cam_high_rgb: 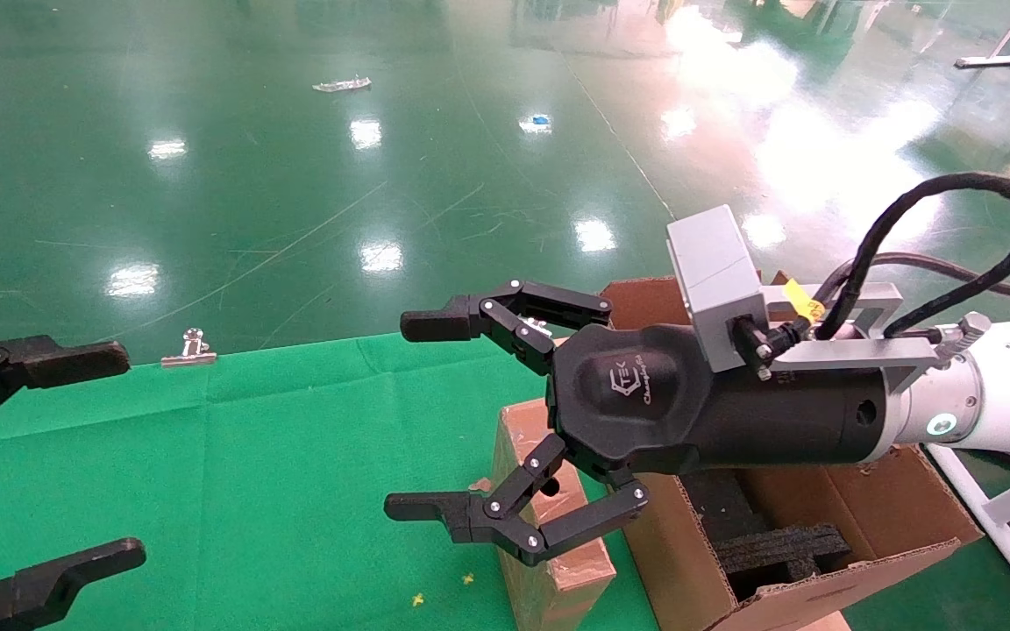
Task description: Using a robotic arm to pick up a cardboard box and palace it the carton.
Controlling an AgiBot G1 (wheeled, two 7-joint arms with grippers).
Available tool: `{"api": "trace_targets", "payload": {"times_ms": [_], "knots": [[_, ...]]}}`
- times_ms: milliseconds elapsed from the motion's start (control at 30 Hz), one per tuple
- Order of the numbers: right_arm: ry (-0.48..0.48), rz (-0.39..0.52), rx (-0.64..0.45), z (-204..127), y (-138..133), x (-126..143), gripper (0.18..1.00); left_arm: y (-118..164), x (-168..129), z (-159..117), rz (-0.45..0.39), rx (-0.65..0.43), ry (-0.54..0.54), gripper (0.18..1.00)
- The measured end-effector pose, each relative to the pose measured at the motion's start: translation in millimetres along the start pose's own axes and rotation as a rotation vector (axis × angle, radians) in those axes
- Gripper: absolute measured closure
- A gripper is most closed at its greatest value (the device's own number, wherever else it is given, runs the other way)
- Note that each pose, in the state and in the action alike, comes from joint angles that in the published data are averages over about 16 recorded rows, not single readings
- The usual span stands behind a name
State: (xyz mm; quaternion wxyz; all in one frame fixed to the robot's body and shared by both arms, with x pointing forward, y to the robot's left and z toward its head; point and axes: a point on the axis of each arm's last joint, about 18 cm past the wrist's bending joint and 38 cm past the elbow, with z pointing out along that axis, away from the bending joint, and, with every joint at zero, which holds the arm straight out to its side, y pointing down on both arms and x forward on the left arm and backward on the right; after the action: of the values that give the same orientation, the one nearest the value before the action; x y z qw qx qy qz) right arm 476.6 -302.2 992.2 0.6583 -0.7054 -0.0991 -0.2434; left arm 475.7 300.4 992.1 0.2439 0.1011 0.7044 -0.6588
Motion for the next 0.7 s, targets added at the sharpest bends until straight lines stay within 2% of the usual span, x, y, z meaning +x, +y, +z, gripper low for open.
{"api": "trace_targets", "payload": {"times_ms": [700], "knots": [[0.0, 0.0, 0.0, 0.0, 0.0, -0.1, 0.178, 0.0, 0.0, 0.0, 0.0, 0.0, 0.0, 0.184]]}}
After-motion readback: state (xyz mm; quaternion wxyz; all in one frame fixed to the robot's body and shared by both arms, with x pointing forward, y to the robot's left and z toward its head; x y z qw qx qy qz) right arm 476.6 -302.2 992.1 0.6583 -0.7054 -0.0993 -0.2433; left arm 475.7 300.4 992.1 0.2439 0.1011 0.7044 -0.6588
